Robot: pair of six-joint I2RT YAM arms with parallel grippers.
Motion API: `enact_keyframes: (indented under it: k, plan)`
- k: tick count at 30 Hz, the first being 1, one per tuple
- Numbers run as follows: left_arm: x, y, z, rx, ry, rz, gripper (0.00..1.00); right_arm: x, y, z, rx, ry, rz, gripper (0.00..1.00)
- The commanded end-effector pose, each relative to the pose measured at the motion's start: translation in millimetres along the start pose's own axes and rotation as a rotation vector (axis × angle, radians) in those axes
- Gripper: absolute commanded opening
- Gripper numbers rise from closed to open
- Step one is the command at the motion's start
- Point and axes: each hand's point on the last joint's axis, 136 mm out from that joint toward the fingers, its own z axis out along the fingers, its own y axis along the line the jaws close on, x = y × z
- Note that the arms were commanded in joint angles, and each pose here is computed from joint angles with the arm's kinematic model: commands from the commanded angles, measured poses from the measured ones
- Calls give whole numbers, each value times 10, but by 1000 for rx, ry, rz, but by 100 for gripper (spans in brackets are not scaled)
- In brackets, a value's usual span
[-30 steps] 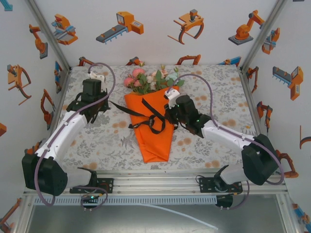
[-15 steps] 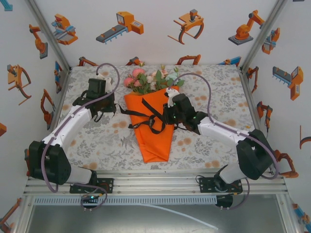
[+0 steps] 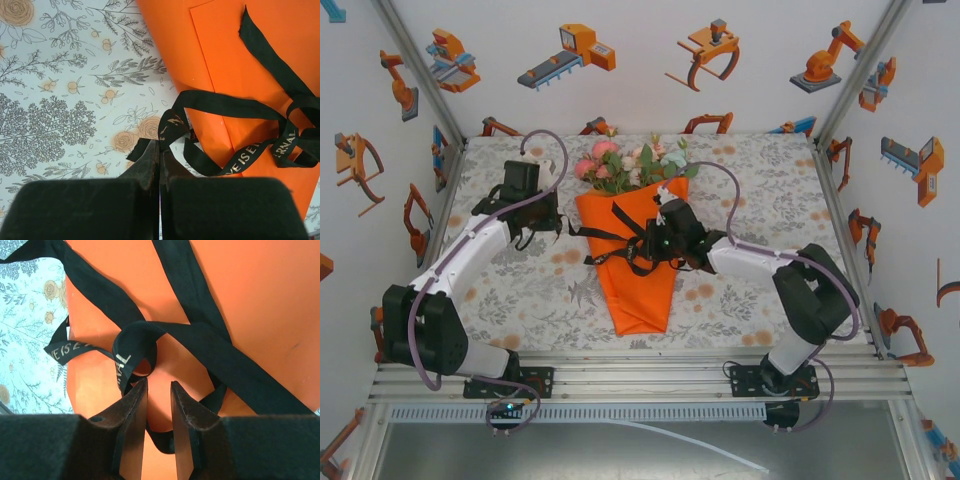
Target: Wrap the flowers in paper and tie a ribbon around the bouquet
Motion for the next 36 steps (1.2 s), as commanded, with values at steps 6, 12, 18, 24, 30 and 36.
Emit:
enact_keyframes:
  k: [6, 12, 18, 24, 30, 36]
  plan:
    - [-119, -88, -71, 34, -23, 5, 0, -288, 160, 18, -33, -78, 0, 29]
    - [-136, -93, -75, 37, -27, 11, 0, -296, 186, 71, -47, -72, 0, 33]
    - [-134, -99, -73, 40, -27, 10, 0, -289, 129, 148, -15, -60, -16, 36]
    - [-112, -120, -54, 54, -18, 17, 0, -256, 91, 242, 6, -43, -32, 34]
    - [-53, -136, -8, 67, -3, 17, 5, -289, 154, 180, 6, -59, -68, 2]
    - [-121, -161, -104, 80, -47, 18, 39, -292, 57, -112, 113, -71, -122, 0]
